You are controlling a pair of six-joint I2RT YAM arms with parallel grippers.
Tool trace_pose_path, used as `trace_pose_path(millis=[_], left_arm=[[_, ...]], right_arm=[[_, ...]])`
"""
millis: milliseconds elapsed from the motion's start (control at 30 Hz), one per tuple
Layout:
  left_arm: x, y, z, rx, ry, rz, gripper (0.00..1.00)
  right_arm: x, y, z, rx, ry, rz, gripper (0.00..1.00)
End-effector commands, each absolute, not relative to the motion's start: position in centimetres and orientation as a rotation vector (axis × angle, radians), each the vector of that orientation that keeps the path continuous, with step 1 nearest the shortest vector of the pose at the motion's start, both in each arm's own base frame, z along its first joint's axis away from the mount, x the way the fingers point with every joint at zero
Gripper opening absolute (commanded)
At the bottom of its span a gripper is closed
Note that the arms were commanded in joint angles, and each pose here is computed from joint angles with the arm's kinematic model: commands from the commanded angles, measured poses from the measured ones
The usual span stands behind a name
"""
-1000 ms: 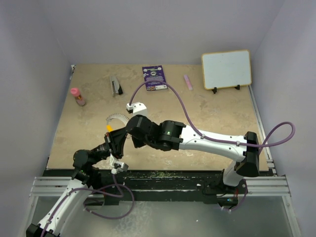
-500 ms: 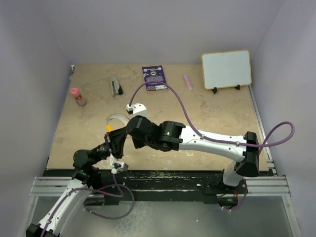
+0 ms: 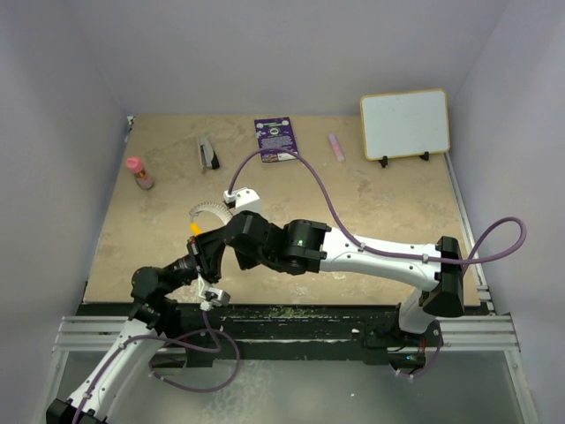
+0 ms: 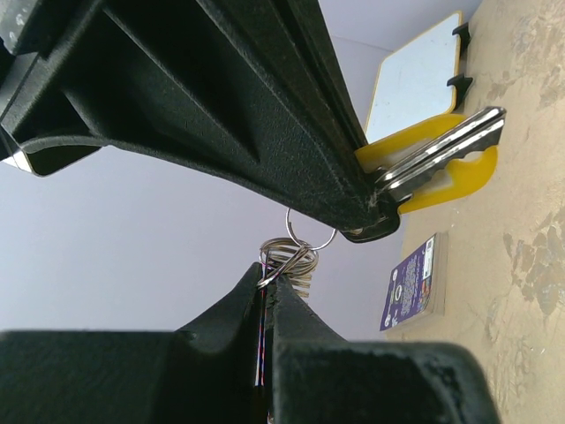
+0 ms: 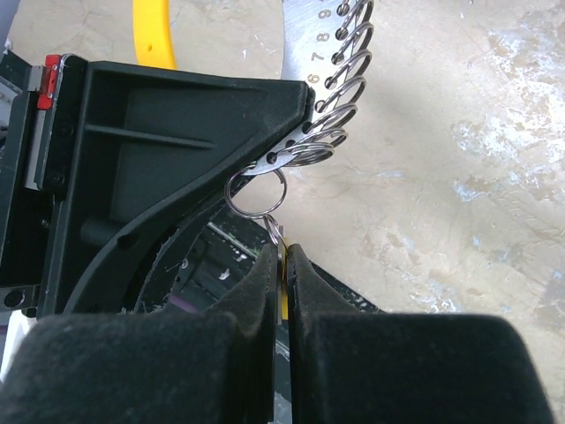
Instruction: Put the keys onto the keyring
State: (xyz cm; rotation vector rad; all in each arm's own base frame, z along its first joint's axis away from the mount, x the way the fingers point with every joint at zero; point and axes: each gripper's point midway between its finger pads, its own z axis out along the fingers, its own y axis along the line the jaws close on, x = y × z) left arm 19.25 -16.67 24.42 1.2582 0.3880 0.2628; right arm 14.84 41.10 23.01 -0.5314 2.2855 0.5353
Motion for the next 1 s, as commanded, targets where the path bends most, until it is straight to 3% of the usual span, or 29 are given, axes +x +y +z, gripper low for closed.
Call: trace_pose_path(millis=[0, 967], left_arm=[[18.7, -16.5, 26.4, 1.228, 0.315, 0.311, 0.03], [18.3, -16.7, 26.3, 1.244, 0.297, 0.309, 0.03]], right_arm=[[15.2, 41.3, 26.1, -0.471, 2.228, 0.589, 0.00], [15.5, 40.9, 26.8, -0.457, 2.220, 0.564, 0.00]])
